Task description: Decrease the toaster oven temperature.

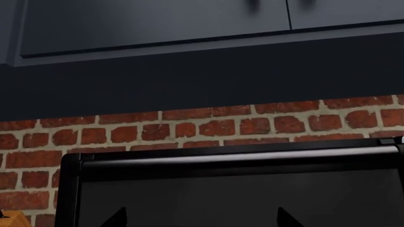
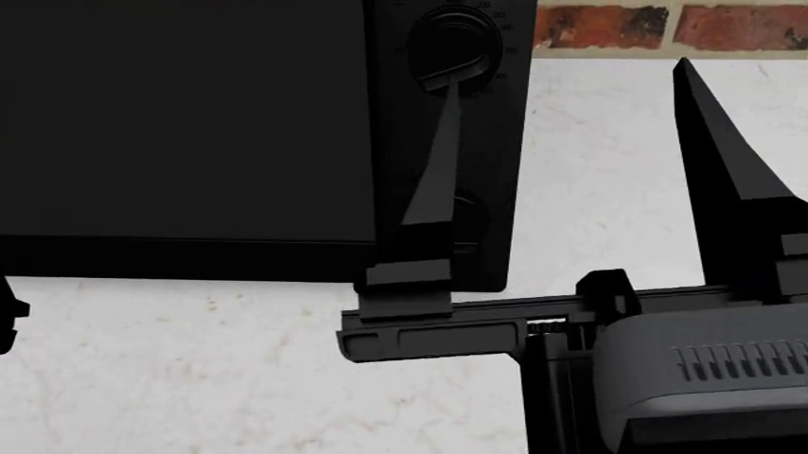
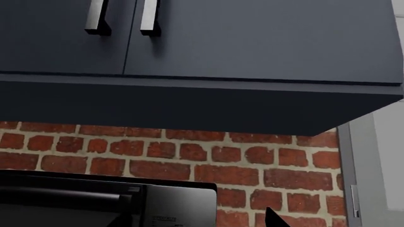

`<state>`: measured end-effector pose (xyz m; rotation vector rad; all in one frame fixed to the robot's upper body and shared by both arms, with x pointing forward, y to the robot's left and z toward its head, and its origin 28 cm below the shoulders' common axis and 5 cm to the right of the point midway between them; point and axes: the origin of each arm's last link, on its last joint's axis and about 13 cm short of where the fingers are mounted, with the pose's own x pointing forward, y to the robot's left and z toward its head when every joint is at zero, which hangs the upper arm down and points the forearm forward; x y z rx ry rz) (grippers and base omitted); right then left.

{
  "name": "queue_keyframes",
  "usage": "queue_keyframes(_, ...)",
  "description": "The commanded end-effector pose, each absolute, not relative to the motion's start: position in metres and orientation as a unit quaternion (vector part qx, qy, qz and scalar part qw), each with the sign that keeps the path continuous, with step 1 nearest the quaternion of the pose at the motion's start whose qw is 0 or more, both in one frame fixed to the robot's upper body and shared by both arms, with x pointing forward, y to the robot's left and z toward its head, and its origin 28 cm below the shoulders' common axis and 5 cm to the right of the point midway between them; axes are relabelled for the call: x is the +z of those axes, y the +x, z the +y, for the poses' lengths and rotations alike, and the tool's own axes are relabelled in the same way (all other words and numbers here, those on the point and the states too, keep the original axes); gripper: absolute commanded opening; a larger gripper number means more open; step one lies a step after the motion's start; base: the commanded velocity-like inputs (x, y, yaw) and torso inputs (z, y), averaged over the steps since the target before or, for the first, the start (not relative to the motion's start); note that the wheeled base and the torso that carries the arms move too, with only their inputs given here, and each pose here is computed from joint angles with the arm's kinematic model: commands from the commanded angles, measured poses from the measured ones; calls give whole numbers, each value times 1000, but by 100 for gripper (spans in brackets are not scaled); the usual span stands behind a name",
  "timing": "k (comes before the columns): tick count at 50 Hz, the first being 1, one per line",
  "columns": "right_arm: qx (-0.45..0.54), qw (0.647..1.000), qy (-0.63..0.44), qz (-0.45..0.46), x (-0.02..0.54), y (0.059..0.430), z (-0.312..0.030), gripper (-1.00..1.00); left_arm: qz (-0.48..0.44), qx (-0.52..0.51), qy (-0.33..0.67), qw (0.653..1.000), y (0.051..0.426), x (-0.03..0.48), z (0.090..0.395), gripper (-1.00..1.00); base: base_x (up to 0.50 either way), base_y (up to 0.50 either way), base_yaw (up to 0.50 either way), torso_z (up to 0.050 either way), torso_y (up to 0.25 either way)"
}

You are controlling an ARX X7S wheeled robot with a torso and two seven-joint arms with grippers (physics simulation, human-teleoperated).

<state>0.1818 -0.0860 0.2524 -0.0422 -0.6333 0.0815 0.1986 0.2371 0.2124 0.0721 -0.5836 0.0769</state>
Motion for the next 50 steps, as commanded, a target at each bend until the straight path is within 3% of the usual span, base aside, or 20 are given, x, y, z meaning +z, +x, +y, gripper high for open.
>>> queue_keyframes(1, 9, 972, 4, -233, 255, 153, -82, 100, -287, 39, 32, 957, 197, 212, 239, 100, 0, 0, 0, 0, 0)
queue_keyframes(10, 64, 976, 113, -172, 269, 135, -69, 100, -288, 43, 28, 956, 193, 211, 242, 100, 0, 0, 0, 0, 0)
queue_keyframes(21, 79, 940, 321, -86, 280, 156, -60, 100, -285, 53, 27, 957, 191, 208, 246, 100, 0, 0, 0, 0, 0)
queue_keyframes(50, 32, 923, 381, -42, 301, 207, -32, 100, -280, 60, 25, 958, 190, 204, 250, 100, 0, 0, 0, 0, 0)
